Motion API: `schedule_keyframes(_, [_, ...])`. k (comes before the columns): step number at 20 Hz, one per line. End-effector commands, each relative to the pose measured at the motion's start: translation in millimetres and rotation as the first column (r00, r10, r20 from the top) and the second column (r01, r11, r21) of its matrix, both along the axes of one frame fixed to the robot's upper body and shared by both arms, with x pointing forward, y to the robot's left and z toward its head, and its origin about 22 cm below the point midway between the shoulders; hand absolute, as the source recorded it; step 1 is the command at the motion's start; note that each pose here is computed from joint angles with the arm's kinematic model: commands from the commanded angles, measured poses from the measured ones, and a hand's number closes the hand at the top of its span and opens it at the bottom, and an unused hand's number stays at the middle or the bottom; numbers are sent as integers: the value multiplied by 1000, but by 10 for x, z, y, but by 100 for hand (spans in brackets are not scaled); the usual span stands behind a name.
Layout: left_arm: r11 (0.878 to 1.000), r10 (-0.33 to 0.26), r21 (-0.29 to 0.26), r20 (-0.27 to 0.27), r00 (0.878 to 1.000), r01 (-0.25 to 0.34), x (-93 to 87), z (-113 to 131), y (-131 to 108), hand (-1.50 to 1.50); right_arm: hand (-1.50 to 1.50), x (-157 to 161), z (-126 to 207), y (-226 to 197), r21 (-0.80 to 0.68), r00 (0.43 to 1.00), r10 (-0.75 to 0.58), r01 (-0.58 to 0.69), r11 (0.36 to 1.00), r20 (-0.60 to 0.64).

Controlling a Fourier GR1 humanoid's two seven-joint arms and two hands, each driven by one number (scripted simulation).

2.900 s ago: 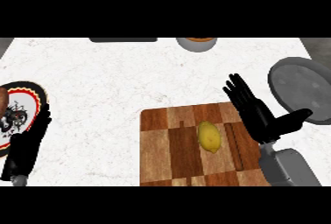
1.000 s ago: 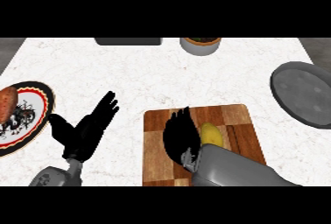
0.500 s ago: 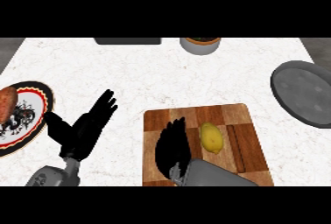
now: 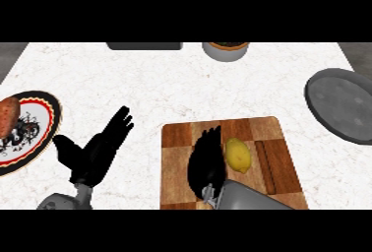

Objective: Pick the lemon from the cutting board and place it in the pan

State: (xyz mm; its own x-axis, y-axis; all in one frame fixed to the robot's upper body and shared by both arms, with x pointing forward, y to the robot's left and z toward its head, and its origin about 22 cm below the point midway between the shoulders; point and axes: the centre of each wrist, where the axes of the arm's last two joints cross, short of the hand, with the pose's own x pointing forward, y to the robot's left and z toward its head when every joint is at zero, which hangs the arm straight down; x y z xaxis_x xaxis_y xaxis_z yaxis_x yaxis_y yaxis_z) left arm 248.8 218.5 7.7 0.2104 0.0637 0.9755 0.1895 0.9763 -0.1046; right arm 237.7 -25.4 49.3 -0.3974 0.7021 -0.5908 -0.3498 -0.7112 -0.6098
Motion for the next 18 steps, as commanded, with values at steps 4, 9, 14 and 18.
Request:
schedule_keyframes(4, [1000, 2, -13, 5, 1000, -1, 13, 61, 36, 0, -150, -151, 67, -116, -38, 997, -49, 51, 998, 58])
schedule_keyframes(9, [1000, 1, 5, 4, 1000, -1, -85, 221, -29, 0, -150, 255, -40, -199, -67, 997, -54, 58, 996, 61])
schedule_keyframes(14, [1000, 2, -17, 0, 1000, -2, 164, 189, -118, 0, 150, 317, -157, -367, -46, 994, 68, -64, 997, 81])
schedule_keyframes(18, [1000, -5, 16, 0, 1000, 5, 119, 102, 47, 0, 150, 292, -281, -420, -96, 981, 167, -157, 983, 97])
